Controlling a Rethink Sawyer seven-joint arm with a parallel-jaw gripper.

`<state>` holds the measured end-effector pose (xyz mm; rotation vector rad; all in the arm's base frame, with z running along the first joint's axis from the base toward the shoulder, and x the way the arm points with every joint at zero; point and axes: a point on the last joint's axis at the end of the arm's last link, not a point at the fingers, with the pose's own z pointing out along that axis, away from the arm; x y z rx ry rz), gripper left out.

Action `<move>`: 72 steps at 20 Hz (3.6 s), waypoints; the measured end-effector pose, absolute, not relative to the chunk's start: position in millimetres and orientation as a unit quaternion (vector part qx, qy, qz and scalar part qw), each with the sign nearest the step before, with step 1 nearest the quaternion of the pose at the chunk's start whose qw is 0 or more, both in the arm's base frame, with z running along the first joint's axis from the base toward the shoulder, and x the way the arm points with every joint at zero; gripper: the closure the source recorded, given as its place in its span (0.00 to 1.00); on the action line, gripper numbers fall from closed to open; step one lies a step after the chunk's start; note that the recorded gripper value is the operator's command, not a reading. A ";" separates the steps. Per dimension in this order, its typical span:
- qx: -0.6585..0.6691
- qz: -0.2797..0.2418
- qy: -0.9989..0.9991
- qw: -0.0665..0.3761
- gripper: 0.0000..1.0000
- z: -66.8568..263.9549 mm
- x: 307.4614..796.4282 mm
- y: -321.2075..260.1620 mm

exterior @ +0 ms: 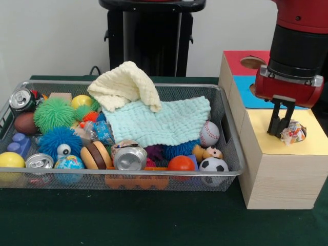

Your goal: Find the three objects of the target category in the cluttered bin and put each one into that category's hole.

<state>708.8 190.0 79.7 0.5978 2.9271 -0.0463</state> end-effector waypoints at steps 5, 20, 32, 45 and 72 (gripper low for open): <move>0.204 -0.018 0.975 0.080 1.00 79.6 708.0 191.7; 0.319 0.014 0.944 0.082 1.00 79.4 707.1 185.4; 0.318 -0.010 0.941 0.113 1.00 79.1 697.9 196.8; 0.291 -0.038 0.950 0.110 1.00 78.4 669.9 220.0; 0.330 -0.016 0.943 0.032 1.00 175.5 661.2 194.1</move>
